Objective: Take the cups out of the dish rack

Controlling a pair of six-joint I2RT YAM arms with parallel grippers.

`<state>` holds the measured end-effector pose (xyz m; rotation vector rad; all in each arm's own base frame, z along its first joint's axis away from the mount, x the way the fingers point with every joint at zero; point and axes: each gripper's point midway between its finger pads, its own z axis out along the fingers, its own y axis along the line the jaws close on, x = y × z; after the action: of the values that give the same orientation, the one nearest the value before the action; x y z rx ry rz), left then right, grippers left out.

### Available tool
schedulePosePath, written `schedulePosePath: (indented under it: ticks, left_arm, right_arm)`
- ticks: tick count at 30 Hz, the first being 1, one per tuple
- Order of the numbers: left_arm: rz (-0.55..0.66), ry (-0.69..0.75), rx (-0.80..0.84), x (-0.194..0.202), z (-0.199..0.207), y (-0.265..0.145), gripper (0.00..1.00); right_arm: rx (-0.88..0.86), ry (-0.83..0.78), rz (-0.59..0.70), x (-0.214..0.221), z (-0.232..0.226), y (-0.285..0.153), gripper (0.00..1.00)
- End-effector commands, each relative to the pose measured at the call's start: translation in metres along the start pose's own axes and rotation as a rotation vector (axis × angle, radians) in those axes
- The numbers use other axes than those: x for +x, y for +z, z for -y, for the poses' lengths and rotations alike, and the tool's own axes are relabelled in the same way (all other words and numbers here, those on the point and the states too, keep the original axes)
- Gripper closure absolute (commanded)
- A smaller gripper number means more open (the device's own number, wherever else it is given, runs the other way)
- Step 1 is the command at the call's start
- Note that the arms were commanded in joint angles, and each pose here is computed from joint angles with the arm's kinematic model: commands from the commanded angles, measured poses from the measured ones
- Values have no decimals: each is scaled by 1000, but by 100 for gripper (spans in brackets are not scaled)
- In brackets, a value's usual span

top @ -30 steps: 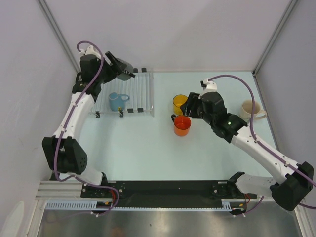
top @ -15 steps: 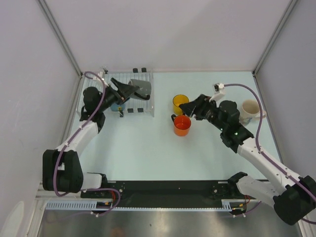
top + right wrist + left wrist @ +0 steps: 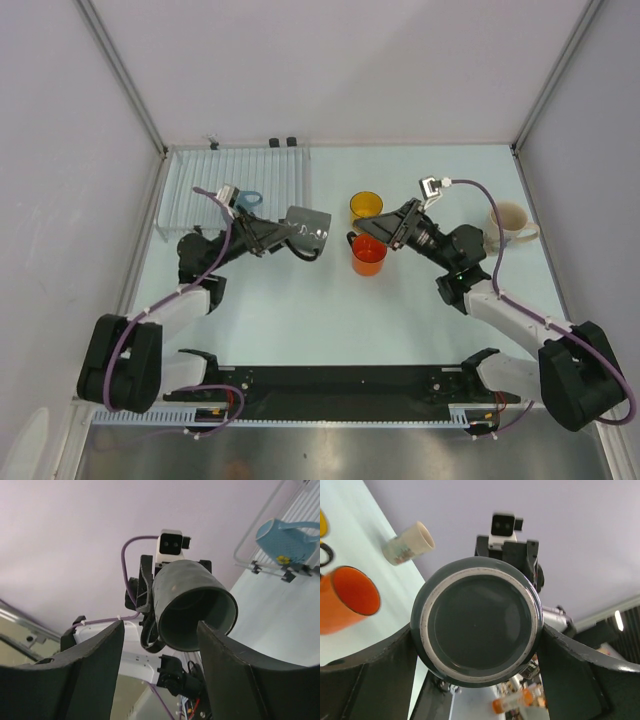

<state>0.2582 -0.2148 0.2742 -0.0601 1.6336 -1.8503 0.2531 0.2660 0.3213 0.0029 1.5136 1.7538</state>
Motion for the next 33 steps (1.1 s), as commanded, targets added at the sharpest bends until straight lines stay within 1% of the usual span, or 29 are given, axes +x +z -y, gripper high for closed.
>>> schedulePosePath:
  ticks: [1,10,21,25,26,28,29,31,32,33]
  left_arm:
    - [-25,243,135,18,47,-1,100]
    - [-47,227,137,35,46,-3,99]
    - [-77,224,137,47,43,3,100]
    - [-85,216,137,53,39,8,100]
    - [-87,214,140,55,39,8,99]
    - [-95,200,142,59,38,10,99]
    - [-99,199,143,61,38,11,100]
    - [-105,193,140,64,36,11,100]
    - [-104,193,139,65,36,12,100]
    - [-107,192,143,66,36,13,100]
  right_arm:
    - [-125,-100,-59,10,-45,18,35]
    - [-121,-62,-117,32,-33,39,35]
    - [-163,-32,-176,54,-42,53,35]
    - [-192,-19,-203,62,-46,60,39]
    - [-192,-17,-205,63,-44,61,44]
    - [-201,-12,-211,64,-46,64,50]
    - [-211,-13,-211,65,-48,64,59]
    - [-219,4,-220,67,-48,67,68]
    - [-231,3,-216,66,-50,67,81]
    - [-231,10,-218,67,-49,67,88]
